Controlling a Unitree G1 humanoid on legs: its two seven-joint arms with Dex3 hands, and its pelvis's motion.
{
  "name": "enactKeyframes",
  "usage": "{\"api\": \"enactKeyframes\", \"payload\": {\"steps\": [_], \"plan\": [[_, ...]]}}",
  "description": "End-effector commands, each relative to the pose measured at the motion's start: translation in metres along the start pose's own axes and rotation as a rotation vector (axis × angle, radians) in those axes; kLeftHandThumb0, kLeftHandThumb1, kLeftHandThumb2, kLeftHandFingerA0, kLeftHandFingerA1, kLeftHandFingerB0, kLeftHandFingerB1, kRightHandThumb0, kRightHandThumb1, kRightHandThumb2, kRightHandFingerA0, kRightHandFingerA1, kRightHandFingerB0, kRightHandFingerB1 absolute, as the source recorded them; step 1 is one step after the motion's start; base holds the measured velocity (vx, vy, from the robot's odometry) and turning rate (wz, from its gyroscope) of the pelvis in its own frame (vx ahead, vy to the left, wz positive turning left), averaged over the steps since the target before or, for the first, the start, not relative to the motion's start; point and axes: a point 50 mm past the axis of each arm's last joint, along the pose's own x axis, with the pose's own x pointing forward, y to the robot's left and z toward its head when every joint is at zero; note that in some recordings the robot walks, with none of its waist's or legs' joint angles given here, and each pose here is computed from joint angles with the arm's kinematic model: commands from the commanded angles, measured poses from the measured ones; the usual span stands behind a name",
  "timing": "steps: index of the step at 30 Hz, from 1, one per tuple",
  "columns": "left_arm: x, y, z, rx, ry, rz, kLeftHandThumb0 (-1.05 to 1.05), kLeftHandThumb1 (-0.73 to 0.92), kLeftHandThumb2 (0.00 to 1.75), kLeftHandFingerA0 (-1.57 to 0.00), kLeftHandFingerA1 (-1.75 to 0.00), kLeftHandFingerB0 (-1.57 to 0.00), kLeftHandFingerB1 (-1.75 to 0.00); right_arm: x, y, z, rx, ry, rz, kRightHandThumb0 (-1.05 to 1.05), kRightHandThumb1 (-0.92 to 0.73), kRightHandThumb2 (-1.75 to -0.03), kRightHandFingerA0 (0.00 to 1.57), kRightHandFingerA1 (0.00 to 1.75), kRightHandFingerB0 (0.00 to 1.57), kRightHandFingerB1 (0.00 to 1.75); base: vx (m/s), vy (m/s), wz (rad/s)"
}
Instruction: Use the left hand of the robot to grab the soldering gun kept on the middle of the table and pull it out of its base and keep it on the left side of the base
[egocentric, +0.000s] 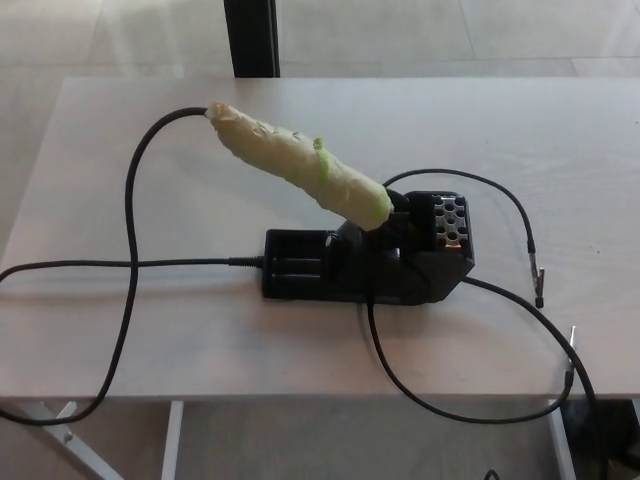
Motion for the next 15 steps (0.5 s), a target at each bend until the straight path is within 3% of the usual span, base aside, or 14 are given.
{"api": "enactKeyframes", "payload": {"steps": [1, 6, 9, 10, 11, 12, 13, 15], "plan": [[0.012, -0.044, 0.112, 0.433, -0.357, -0.142, -0.75, 0.90, 0.67, -0.22, -0.60, -0.20, -0.41, -0.001, -0.018, 0.012, -0.002, -0.041, -0.030, -1.05, -0.58, -1.02, 0.73, 0.73, 0.36, 0.38, 0.00, 0.000, 0.00], [0.002, -0.079, 0.149, 0.528, -0.499, -0.214, -0.74, 0.91, 0.68, -0.21, -0.59, -0.22, -0.42, -0.001, -0.017, 0.015, 0.004, -0.048, -0.027, -1.05, -0.57, -1.03, 0.71, 0.74, 0.36, 0.38, 0.00, 0.000, 0.00], [-0.004, -0.093, 0.161, 0.571, -0.577, -0.234, -0.72, 0.90, 0.67, -0.31, -0.56, -0.31, -0.43, -0.001, -0.017, 0.016, 0.009, -0.052, -0.022, -1.05, -0.57, -1.03, 0.70, 0.73, 0.35, 0.38, 0.00, 0.000, 0.00], [-0.008, -0.103, 0.167, 0.589, -0.630, -0.256, -0.71, 0.73, 1.11, -0.33, -0.61, -0.28, -0.53, -0.001, -0.017, 0.016, 0.015, -0.054, -0.023, -1.05, -0.58, -1.02, 0.71, 0.73, 0.36, 0.38, 0.00, 0.000, 0.00], [-0.013, -0.112, 0.171, 0.618, -0.667, -0.282, -0.71, 0.74, 1.12, -0.32, -0.60, -0.25, -0.51, -0.001, -0.017, 0.016, 0.015, -0.054, -0.023, -1.05, -0.58, -1.04, 0.70, 0.71, 0.34, 0.38, 0.00, 0.000, 0.00], [-0.017, -0.119, 0.174, 0.653, -0.690, -0.306, -0.71, 0.74, 1.12, -0.32, -0.60, -0.25, -0.51, -0.001, -0.017, 0.016, 0.011, -0.055, -0.021, -1.05, -0.58, -1.04, 0.70, 0.71, 0.34, 0.38, 0.00, 0.000, 0.00], [-0.019, -0.125, 0.178, 0.667, -0.716, -0.322, -0.73, 0.90, 0.67, -0.34, -0.53, -0.36, -0.39, -0.001, -0.017, 0.016, 0.000, -0.052, -0.024, -1.05, -0.60, -1.01, 0.69, 0.68, 0.35, 0.38, 0.00, 0.000, 0.00], [-0.028, -0.134, 0.181, 0.711, -0.758, -0.363, -0.76, 0.92, 0.70, -0.32, -0.54, -0.32, -0.39, -0.001, -0.017, 0.017, -0.005, -0.052, -0.020, -1.05, -0.60, -1.02, 0.68, 0.68, 0.35, 0.38, 0.00, 0.000, 0.00]]}}
